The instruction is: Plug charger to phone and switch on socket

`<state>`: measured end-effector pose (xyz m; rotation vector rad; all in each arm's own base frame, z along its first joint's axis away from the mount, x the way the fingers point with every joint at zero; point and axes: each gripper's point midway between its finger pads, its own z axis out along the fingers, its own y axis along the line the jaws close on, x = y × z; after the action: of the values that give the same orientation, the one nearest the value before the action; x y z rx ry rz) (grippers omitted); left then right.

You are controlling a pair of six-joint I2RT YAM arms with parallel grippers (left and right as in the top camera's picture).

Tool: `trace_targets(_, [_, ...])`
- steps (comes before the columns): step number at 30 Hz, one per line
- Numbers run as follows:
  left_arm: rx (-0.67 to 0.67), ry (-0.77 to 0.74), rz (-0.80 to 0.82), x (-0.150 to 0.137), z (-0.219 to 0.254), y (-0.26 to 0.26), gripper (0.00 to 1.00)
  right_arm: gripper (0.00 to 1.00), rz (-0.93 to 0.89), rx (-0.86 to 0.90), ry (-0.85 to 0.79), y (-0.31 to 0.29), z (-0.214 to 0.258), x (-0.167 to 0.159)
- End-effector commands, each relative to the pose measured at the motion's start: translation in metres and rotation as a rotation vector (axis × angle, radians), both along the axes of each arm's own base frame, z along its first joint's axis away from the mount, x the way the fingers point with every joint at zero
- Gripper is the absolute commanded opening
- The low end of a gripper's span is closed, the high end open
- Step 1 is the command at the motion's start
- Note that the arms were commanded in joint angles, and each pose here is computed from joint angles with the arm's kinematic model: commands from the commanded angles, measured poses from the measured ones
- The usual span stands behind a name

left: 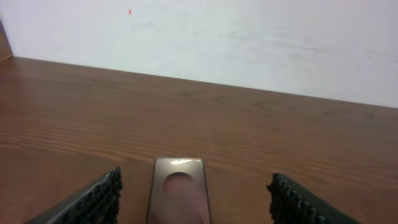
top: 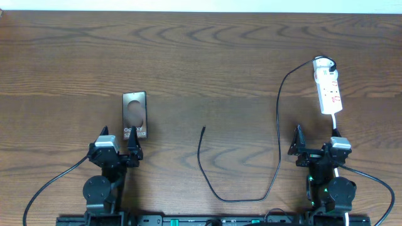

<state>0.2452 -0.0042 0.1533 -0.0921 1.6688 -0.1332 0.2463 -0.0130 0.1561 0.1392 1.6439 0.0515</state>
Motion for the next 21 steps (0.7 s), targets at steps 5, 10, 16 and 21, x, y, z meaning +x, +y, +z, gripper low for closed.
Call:
trace_targets(5, [0.018,0.006,-0.006,-0.001,0.000,0.000,0.74,0.99,0.001,-0.014,-0.003,0.000,0.000,0.000])
trace_targets(10, [0.060,-0.033,-0.010,-0.004,0.023,-0.001,0.74,0.99,0.001,-0.014,-0.003,0.000,0.000,0.000])
trace_targets(16, [0.117,-0.012,-0.012,-0.008,0.050,0.000,0.74,0.99,0.001,-0.014,-0.003,0.000,0.000,0.000])
trace_targets(21, [0.118,0.023,-0.015,-0.004,0.050,0.000,0.74,0.99,0.001,-0.014,-0.003,0.000,0.000,0.000])
